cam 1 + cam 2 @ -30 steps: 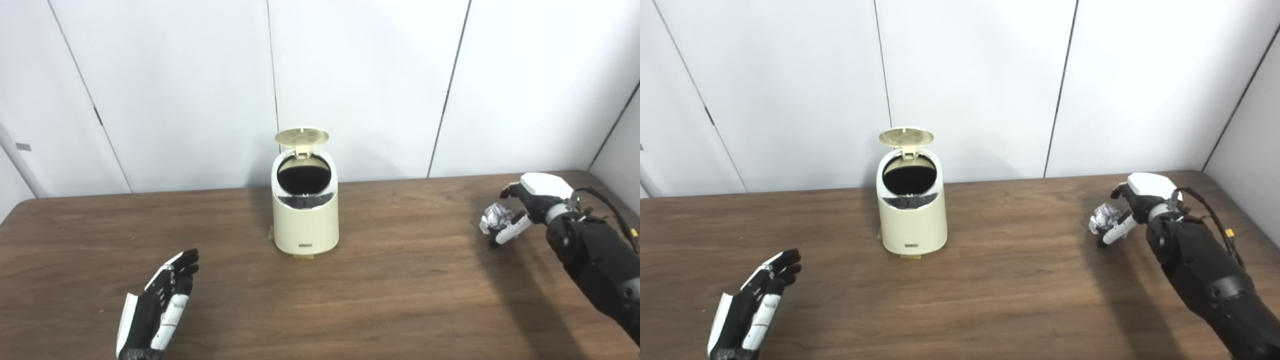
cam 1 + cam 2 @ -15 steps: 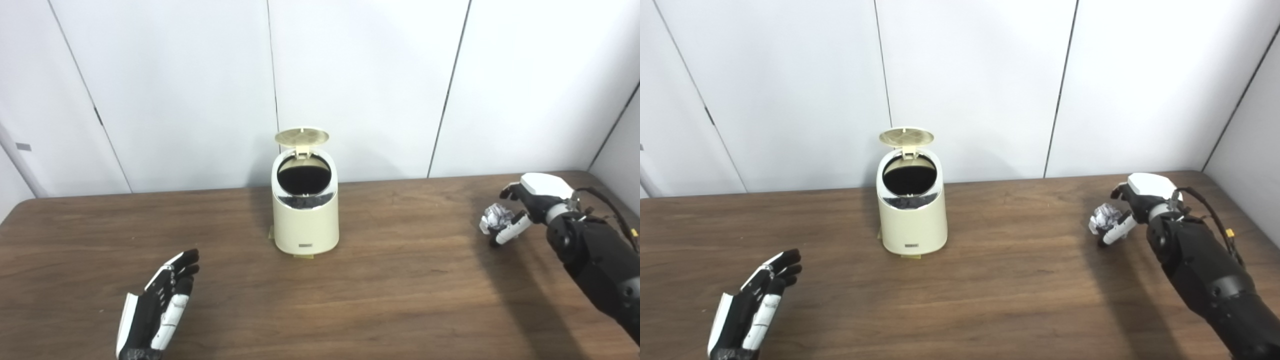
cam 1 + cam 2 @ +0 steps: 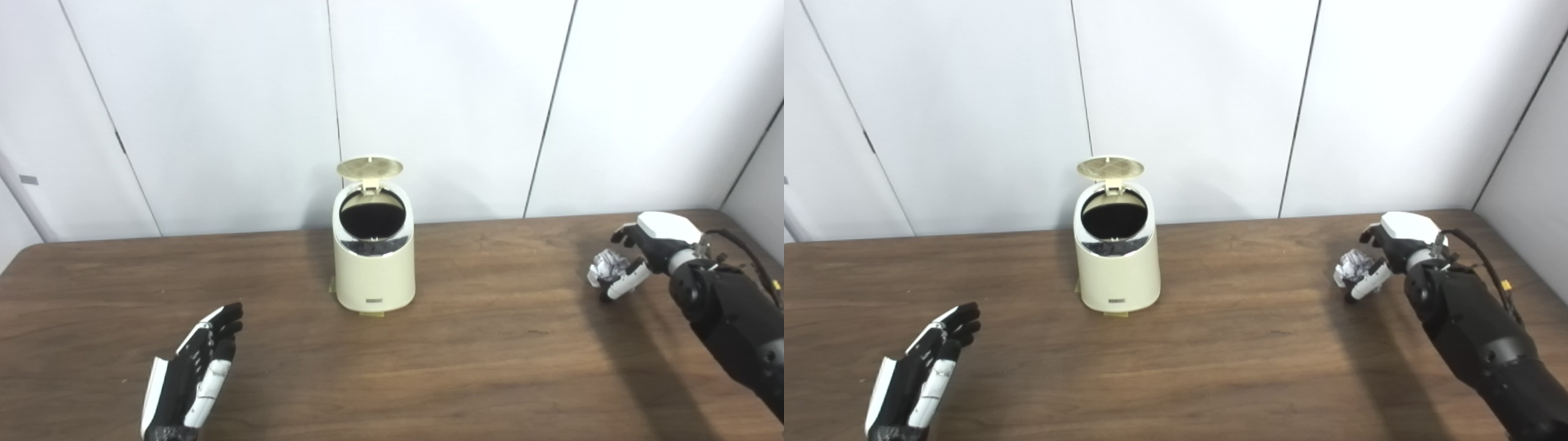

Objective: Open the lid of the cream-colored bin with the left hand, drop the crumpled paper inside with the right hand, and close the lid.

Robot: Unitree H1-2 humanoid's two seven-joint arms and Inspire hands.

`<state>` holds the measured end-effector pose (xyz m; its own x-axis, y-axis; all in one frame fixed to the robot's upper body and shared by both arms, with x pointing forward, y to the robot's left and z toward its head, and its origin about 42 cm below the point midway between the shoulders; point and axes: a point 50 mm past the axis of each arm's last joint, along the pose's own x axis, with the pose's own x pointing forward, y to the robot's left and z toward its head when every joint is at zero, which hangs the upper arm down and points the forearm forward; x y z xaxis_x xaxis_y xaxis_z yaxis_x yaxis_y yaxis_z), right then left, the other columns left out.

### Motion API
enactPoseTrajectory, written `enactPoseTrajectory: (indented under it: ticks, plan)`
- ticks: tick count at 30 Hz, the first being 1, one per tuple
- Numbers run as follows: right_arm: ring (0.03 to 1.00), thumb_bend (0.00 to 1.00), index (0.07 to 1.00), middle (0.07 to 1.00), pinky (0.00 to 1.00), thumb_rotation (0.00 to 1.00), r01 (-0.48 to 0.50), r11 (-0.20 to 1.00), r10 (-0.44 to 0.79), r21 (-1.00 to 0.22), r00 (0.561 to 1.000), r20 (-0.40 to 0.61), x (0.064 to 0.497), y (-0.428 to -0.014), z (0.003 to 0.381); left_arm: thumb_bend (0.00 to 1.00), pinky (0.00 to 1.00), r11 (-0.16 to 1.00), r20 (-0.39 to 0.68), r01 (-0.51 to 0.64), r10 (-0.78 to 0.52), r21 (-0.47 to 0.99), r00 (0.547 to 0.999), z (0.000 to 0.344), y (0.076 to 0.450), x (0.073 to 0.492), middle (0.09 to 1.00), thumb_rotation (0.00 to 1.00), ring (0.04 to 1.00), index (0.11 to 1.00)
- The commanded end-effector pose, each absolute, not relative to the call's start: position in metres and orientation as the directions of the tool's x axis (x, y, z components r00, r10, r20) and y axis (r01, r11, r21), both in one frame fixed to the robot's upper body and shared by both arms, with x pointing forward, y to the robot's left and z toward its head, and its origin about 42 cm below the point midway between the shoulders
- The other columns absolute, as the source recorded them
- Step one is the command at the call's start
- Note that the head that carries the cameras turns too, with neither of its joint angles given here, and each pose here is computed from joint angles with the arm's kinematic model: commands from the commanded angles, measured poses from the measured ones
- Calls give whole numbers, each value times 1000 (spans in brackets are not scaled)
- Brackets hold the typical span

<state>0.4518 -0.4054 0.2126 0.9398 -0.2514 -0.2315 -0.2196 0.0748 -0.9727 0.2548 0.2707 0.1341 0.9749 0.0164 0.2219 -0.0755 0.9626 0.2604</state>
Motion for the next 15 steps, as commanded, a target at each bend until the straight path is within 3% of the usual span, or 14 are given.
enactPoseTrajectory:
  ticks: [1, 4, 15]
  plan:
    - [786, 841, 801, 799, 748, 232, -231, 39, -281, -972, 931, -233, 448, -418, 220, 727, 825, 963, 278, -83, 10, 255, 961, 145, 268, 259, 837, 866, 817, 853]
    - [798, 850, 799, 808, 782, 242, -227, 48, -281, -973, 931, -231, 450, -421, 218, 710, 825, 964, 280, -79, 6, 252, 960, 145, 268, 260, 837, 864, 817, 855]
    - [793, 832, 808, 815, 755, 195, -226, 49, -270, -973, 935, -231, 447, -415, 222, 722, 817, 964, 285, -81, 6, 252, 959, 145, 267, 260, 834, 861, 808, 853]
